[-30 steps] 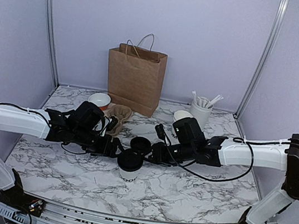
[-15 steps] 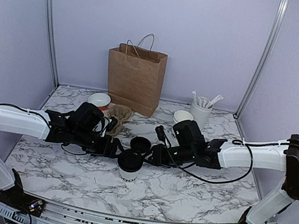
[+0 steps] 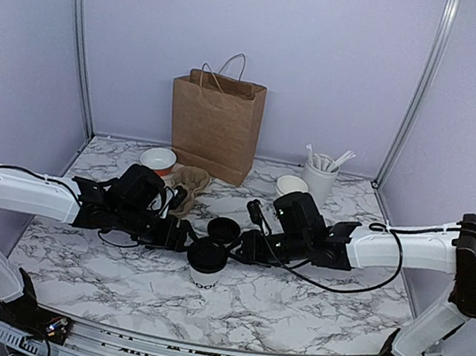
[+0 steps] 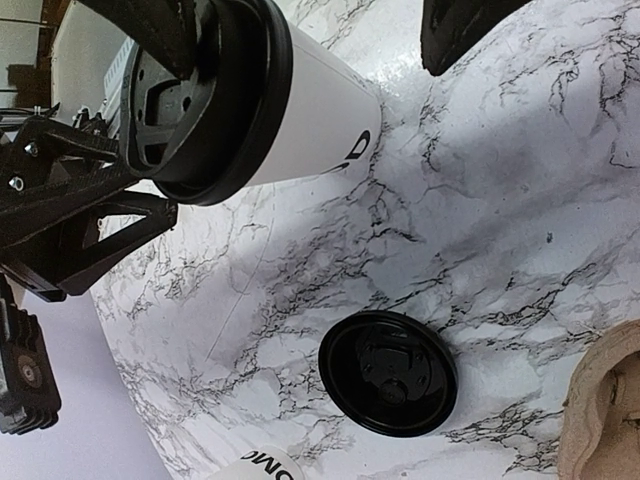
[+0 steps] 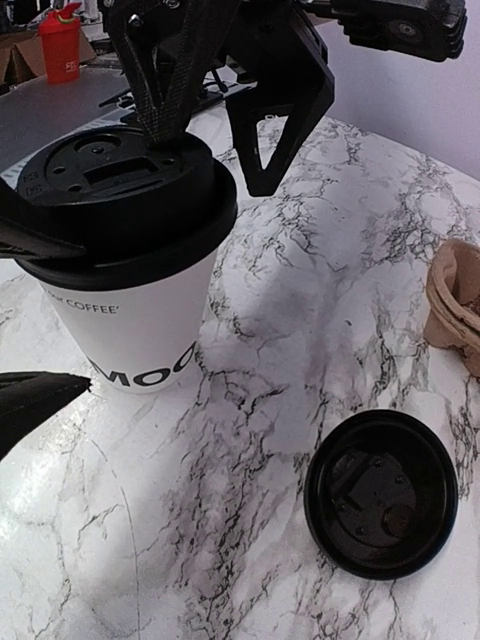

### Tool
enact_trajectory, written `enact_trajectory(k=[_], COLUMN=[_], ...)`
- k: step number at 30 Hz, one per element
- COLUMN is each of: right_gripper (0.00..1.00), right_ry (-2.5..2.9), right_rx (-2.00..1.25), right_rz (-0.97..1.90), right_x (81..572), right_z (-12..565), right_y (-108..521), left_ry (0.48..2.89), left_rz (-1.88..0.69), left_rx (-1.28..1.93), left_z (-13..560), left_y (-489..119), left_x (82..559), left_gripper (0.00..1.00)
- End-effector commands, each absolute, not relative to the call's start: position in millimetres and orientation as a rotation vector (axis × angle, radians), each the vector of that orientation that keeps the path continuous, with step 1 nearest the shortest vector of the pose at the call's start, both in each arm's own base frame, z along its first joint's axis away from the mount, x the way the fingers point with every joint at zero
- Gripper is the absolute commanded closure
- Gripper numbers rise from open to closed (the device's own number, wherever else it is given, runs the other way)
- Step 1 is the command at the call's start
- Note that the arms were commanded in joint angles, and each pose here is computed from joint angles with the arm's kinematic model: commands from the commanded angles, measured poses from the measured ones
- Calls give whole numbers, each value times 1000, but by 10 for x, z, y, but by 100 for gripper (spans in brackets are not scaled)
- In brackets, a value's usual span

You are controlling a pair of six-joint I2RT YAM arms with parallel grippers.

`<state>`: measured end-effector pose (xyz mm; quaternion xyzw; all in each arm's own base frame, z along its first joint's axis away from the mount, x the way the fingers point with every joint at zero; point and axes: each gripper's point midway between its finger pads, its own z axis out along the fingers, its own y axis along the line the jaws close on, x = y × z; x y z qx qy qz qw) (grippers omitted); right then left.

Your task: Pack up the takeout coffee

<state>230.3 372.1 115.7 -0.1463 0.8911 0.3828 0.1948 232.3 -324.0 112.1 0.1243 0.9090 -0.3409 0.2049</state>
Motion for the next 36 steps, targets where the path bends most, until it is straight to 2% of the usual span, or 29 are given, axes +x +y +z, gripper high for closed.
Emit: enact_trajectory(k=[1,8,24,36], right_gripper=[63,64,63,63], right_ry=[2728,2773,2450,2427], right_rx=[-427,-414,-372,-460], right_rz=[831,787,1033,966], right_x=[2060,1988,2617,2641], right_z=[546,442,1545,1621], right_y=[3456,3393,3757,3714], left_ry=[2668,2678,2623,2518], left_rz=[-810,-798,-813,-886], left_rx=[335,334,429,481], left_z=[709,664,867,1284], left_y=[-3027,-3013,-3129,-3261], left_x=[2194,2188,2262,2324], left_gripper=[23,23,23,23])
